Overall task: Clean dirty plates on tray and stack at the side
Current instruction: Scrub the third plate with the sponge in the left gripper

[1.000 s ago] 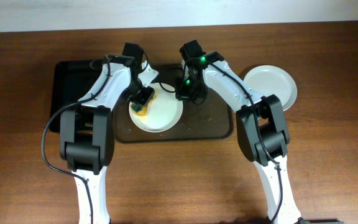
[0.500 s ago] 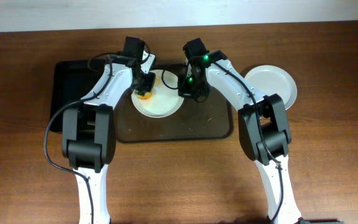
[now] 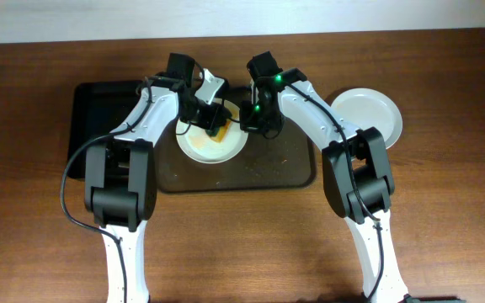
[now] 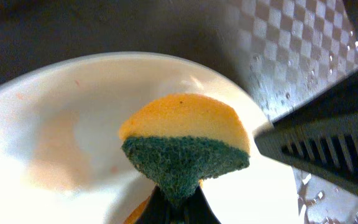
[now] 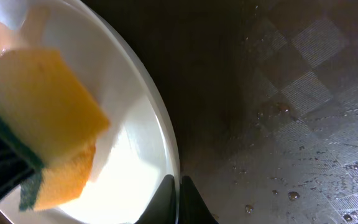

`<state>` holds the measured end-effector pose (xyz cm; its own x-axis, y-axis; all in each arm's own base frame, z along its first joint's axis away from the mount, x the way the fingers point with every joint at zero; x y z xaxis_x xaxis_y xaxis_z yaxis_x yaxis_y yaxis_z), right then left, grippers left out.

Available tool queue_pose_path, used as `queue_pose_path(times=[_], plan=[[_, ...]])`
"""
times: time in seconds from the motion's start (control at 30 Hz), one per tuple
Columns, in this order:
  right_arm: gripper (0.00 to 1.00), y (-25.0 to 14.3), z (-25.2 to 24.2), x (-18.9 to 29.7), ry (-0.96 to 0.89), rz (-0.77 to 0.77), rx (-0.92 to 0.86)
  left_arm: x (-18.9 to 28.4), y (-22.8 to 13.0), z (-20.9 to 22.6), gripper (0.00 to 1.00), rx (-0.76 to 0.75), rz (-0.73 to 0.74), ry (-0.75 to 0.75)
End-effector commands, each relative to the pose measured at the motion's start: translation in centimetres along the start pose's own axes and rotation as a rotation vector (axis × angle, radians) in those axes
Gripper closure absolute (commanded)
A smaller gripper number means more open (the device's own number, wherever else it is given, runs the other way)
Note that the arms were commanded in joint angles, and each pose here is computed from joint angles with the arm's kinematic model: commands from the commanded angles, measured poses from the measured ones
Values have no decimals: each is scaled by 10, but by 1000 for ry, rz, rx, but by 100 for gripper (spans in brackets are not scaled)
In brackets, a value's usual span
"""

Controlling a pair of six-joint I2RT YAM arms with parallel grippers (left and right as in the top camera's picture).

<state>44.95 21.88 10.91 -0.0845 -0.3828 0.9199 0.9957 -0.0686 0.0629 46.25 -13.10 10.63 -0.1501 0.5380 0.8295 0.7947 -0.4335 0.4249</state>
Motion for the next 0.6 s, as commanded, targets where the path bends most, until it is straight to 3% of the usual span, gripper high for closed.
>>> queue_pose_path(times=[0.0,0.07,0.13,0.3,0.37,0.47,0.57], plan=[[96,-2,-1,-8,-9,16,10,-3,-15,6,100,22,99,45],[96,-2,-1,-8,-9,16,10,-1,-25,14,100,63,191,180],[96,-2,-1,-8,-9,16,10,5,-31,30,100,211,242,439],[96,-2,-1,-8,-9,16,10,17,-30,47,100,442,172,798],[96,-2,-1,-8,-9,16,10,16,-21,50,100,476,81,801],[96,-3,1,-8,34,41,7,6,-18,38,100,415,94,534],[96,-4,-5,-19,87,98,-67,4,-20,32,100,354,115,386]])
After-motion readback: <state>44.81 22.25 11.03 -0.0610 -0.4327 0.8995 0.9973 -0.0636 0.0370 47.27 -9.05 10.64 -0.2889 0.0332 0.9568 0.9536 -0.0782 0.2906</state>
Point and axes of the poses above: each gripper's point midway between its finger pads, its own x axis back along the fingers, its own z axis along the line the jaws close on, y = z × x, the point moved 10 cm from there along x, back along the fingers, and after that the axes turned 4 degrees about -x, right-handed, at the moved point
